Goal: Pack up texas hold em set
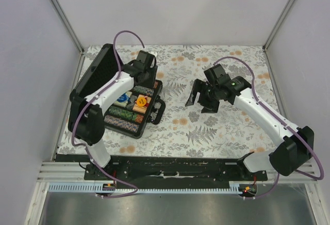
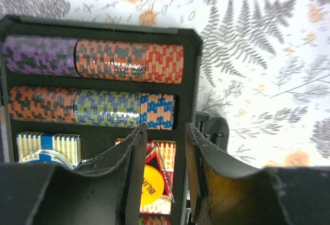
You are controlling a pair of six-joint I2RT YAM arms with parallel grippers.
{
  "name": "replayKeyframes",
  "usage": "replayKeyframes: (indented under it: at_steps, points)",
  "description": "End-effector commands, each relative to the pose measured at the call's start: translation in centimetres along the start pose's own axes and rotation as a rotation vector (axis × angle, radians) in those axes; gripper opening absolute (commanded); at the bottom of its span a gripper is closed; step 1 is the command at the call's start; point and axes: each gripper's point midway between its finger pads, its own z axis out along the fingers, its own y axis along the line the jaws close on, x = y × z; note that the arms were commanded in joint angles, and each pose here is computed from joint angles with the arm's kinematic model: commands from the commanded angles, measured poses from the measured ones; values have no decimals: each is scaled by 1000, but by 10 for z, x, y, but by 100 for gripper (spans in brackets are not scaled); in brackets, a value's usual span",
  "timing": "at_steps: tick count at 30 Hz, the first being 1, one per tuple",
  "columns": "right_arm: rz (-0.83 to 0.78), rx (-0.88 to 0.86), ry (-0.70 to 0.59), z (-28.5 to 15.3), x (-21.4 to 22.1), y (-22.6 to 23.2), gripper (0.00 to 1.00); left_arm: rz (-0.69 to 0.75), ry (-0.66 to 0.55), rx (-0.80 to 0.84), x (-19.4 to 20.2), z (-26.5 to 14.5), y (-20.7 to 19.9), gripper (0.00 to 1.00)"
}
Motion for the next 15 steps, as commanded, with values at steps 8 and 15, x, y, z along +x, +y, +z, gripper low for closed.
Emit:
replayKeyframes:
  at_steps: [8,15]
  points:
    - [10,245,-66,-24,-5,-77,88,-64,-256,178,-49,-115,-15,46]
    - [81,465,-141,-49,-8,-137,89,-60,-303,162,-36,-143,-4,50]
